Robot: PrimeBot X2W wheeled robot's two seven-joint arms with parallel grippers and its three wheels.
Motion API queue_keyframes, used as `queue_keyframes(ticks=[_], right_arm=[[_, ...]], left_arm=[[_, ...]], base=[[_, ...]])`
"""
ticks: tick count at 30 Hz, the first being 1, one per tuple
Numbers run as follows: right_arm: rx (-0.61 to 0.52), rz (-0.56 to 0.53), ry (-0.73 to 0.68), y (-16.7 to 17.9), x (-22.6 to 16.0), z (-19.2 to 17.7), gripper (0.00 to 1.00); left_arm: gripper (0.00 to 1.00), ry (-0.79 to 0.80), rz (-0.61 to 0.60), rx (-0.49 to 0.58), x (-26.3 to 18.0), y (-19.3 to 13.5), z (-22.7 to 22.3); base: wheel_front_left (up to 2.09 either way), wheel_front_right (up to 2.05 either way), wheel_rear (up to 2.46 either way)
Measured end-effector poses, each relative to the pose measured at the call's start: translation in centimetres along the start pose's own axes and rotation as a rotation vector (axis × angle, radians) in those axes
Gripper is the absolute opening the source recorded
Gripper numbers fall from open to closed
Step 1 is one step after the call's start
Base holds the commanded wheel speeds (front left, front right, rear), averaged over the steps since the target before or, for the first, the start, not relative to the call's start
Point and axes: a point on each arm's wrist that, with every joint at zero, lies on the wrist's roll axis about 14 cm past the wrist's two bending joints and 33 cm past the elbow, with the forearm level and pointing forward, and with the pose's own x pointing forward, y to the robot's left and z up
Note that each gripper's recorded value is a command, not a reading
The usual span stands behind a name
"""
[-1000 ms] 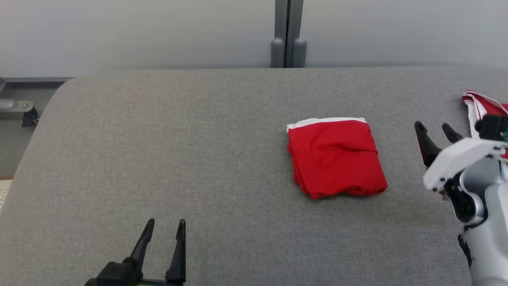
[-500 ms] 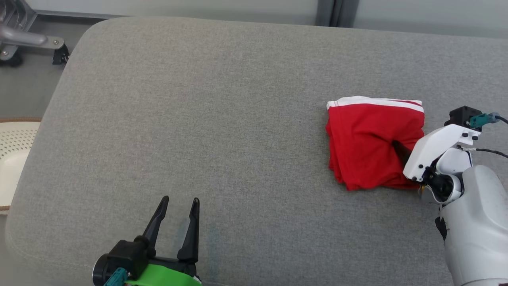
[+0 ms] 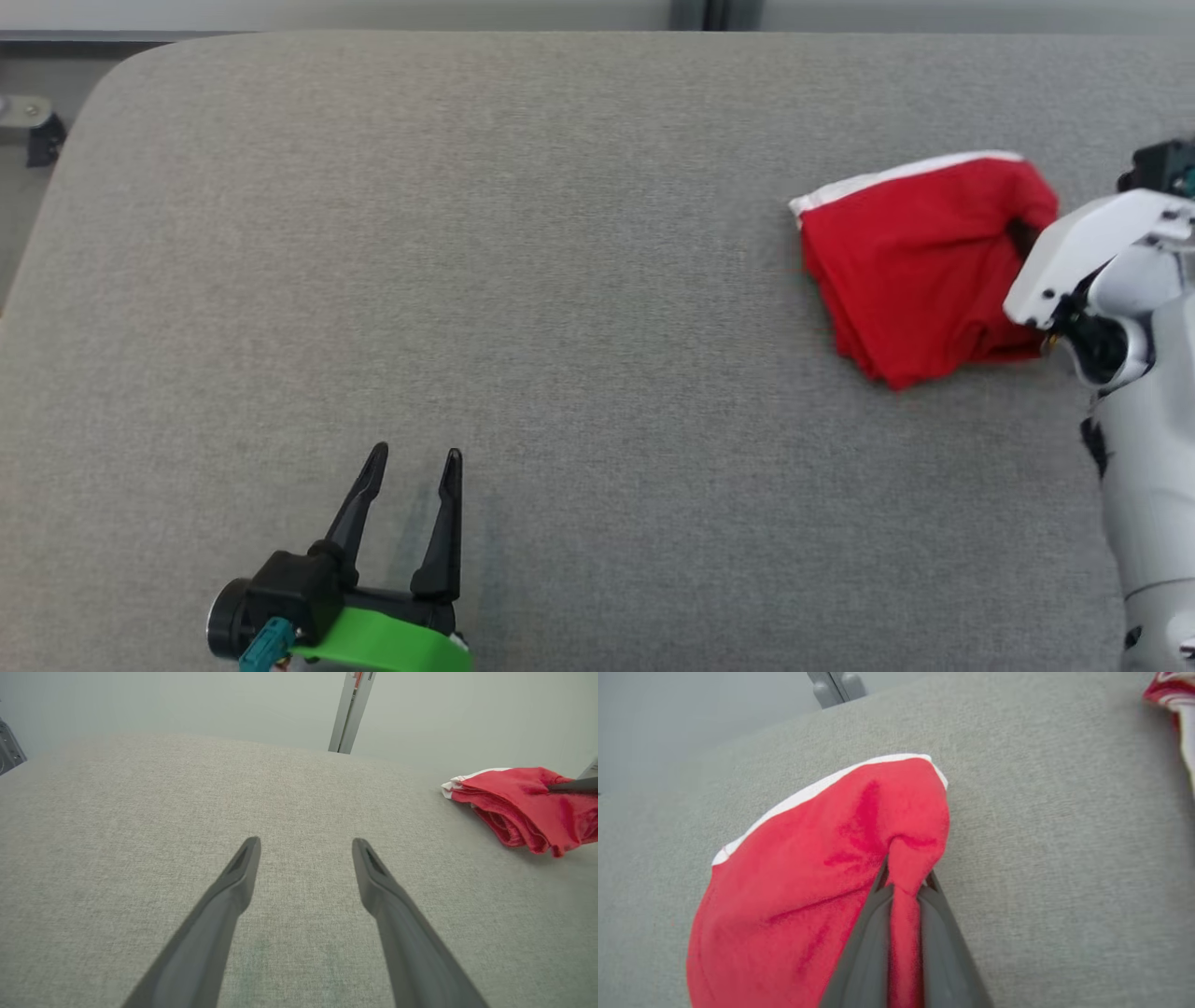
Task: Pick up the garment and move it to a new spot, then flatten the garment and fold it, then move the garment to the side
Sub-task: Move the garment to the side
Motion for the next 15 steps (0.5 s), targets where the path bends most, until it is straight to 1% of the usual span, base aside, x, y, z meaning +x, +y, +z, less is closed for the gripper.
queue_keyframes(ticks=[3,6,10,15], right_arm=[[-0.042,-0.058,-0.084,-2.5,-1.1,3.9,0.00],[-0.075,-0.127,-0.122,-5.4,-2.0,6.5,0.00],[-0.072,-0.210,-0.108,-8.9,-2.2,7.6,0.00],[-0.059,-0.303,-0.082,-12.8,-2.6,9.1,0.00]], left_arm=[[1.00,-0.005,-0.066,0.008,1.5,-1.6,0.1],[1.00,0.005,-0.126,0.018,2.7,-2.9,-0.2],[1.00,0.064,-0.164,0.028,3.4,-3.2,-2.0],[1.00,0.094,-0.160,0.028,4.5,-2.5,-3.1]], base=[[0.00,0.00,0.00],[0.00,0.00,0.00],[0.00,0.00,0.00],[0.00,0.00,0.00]])
